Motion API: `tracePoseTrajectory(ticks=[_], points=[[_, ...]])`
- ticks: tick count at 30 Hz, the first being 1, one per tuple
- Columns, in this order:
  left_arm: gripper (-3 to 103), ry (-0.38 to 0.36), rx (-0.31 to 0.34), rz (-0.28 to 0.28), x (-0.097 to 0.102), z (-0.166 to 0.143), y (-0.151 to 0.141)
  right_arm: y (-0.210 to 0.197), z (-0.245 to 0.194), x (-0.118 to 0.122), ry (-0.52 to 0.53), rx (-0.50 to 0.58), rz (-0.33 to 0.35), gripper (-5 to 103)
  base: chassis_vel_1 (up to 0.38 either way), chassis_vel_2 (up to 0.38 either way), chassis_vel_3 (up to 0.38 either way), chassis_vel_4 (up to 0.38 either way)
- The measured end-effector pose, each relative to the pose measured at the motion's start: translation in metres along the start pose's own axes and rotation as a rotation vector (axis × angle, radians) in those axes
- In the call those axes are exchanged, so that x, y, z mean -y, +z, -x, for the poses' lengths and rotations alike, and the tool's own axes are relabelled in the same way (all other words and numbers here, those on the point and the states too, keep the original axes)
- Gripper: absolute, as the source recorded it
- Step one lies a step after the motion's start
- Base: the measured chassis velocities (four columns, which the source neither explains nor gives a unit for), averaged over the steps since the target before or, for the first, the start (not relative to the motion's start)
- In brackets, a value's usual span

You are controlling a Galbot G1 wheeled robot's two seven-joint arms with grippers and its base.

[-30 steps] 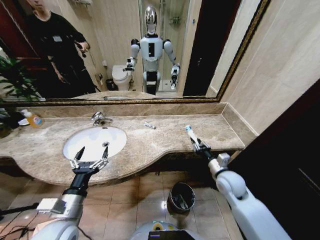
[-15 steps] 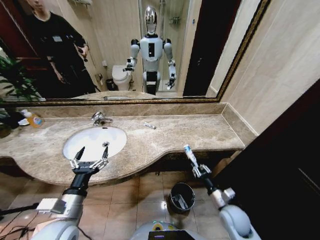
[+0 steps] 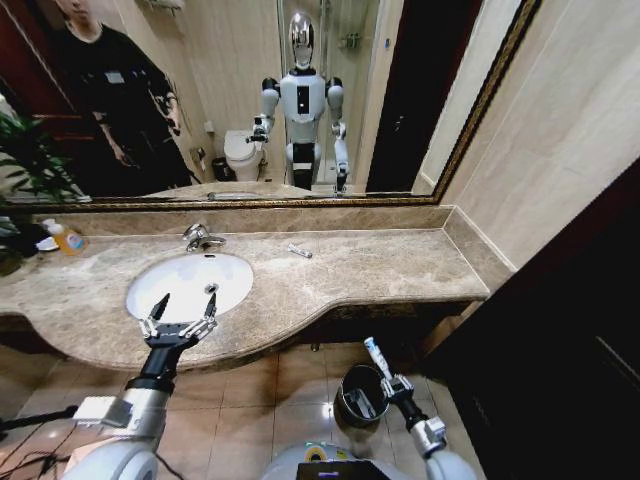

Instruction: Pick up the trash from the sink and place it in the trash bin.

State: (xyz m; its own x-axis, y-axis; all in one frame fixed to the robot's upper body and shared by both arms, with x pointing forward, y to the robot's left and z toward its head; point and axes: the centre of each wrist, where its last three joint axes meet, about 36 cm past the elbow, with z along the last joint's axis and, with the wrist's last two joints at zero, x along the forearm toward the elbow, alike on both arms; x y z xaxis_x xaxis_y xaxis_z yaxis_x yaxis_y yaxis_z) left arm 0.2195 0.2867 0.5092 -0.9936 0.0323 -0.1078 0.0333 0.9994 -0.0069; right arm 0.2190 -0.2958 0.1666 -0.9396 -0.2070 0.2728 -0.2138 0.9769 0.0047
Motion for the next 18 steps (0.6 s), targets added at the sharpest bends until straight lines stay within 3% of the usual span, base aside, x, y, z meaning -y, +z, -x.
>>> tracePoseTrajectory(ticks=[18], points=[[100,0.0,0.0,0.0,0.0,0.0,0.0,0.077,0.002,-0.014,0.048,-0.184,-0.027,26,0.0,0.0,0.0,0.0]])
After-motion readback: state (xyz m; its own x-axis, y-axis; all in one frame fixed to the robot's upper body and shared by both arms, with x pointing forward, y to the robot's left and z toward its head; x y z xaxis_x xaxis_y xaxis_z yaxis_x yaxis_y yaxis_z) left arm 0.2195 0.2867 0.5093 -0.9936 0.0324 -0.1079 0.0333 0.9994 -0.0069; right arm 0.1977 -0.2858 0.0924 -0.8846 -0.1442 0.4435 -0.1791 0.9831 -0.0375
